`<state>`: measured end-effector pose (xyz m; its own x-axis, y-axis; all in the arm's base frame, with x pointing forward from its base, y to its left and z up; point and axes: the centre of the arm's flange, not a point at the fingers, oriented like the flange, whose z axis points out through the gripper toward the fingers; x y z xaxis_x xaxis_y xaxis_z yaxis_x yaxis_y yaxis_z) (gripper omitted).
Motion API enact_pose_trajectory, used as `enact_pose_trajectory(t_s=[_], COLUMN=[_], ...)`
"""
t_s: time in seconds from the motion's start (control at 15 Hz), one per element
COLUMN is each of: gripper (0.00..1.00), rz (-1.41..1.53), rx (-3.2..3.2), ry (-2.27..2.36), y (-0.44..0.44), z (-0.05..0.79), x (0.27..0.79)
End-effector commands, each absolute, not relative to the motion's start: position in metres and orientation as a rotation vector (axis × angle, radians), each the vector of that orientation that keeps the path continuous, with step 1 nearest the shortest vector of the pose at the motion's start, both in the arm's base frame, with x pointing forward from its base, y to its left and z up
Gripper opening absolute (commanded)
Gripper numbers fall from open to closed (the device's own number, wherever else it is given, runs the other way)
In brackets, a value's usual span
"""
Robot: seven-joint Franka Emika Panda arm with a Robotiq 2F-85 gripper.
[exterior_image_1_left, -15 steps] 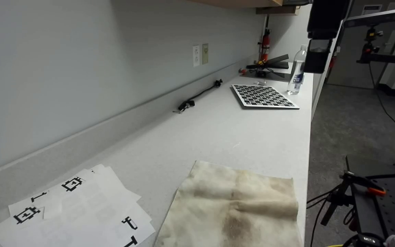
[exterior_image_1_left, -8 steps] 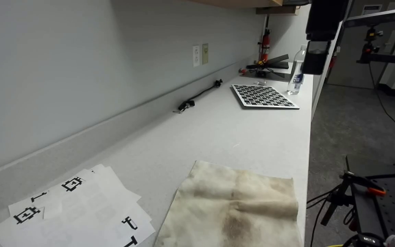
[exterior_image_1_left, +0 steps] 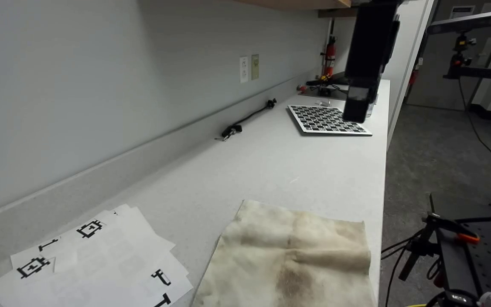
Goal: Use the white cloth to wipe the table
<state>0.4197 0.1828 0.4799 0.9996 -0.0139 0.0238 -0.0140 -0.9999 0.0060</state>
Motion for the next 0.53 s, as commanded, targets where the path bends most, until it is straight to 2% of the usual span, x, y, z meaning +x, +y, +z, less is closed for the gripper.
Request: enact_pose_trajectory(t_s=[0.0, 0.47], gripper=[1.0, 1.0], rz=[0.019, -0.09], rx=[3.135, 3.146], ry=[0.053, 0.127], y=[0.195, 0.204], z=[0.44, 0.357], x=[0.435, 0.458])
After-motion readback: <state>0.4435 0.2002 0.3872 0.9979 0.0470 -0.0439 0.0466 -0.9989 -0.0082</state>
